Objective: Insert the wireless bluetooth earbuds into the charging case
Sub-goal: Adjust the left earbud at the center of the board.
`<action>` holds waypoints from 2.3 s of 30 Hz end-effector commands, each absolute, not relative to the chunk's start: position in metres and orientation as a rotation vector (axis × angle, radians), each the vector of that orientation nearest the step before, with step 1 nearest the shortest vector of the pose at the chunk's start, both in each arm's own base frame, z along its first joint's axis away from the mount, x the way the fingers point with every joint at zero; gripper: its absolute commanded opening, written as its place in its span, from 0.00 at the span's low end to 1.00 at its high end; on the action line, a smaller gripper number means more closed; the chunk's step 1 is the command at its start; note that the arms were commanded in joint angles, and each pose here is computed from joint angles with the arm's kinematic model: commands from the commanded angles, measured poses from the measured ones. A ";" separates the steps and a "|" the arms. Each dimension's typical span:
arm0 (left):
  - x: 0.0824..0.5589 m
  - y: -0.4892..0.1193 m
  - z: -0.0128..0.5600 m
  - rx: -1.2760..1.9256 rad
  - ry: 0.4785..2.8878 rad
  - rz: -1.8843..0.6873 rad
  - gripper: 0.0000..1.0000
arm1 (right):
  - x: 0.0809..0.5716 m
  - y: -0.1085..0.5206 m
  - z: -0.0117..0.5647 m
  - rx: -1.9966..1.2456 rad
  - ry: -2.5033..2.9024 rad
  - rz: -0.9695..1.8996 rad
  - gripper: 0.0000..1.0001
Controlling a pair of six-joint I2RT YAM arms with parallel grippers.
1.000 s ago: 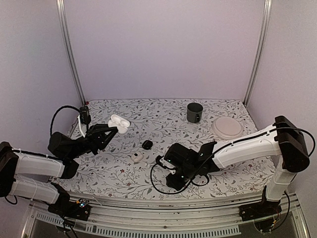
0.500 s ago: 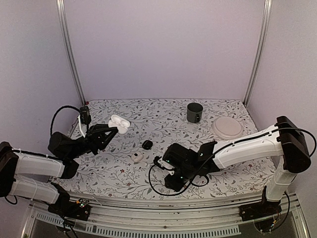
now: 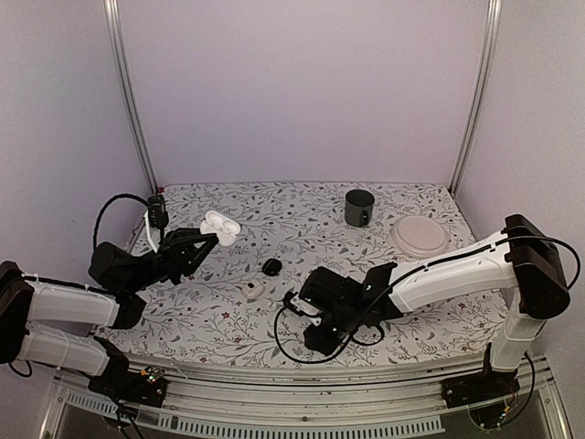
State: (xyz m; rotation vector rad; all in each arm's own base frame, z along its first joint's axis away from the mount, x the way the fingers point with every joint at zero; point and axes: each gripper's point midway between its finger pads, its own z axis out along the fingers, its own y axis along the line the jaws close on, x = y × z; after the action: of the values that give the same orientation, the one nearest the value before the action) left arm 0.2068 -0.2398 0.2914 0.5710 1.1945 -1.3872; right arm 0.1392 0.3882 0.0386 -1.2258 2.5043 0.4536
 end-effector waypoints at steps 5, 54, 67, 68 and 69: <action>0.209 -0.240 0.299 0.580 1.174 -1.386 0.00 | 0.140 0.382 0.021 -1.264 2.527 0.399 0.29; 0.214 -0.242 0.291 0.593 1.198 -1.419 0.00 | 0.184 0.372 0.035 -1.096 2.533 0.418 0.04; 0.226 -0.252 0.277 0.606 1.244 -1.435 0.00 | 0.206 0.373 0.052 -1.005 2.520 0.587 0.03; 0.225 -0.252 0.277 0.607 1.243 -1.436 0.00 | 0.208 0.374 0.053 -0.994 2.525 0.606 0.03; 0.225 -0.252 0.277 0.609 1.244 -1.437 0.00 | 0.211 0.373 0.053 -0.979 2.534 0.623 0.03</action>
State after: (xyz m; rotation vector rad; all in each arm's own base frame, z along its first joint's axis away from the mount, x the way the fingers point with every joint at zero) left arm 0.2249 -0.2530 0.2629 0.5840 1.3043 -1.4419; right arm 0.2045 0.3653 0.0421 -1.0231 2.5411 0.5139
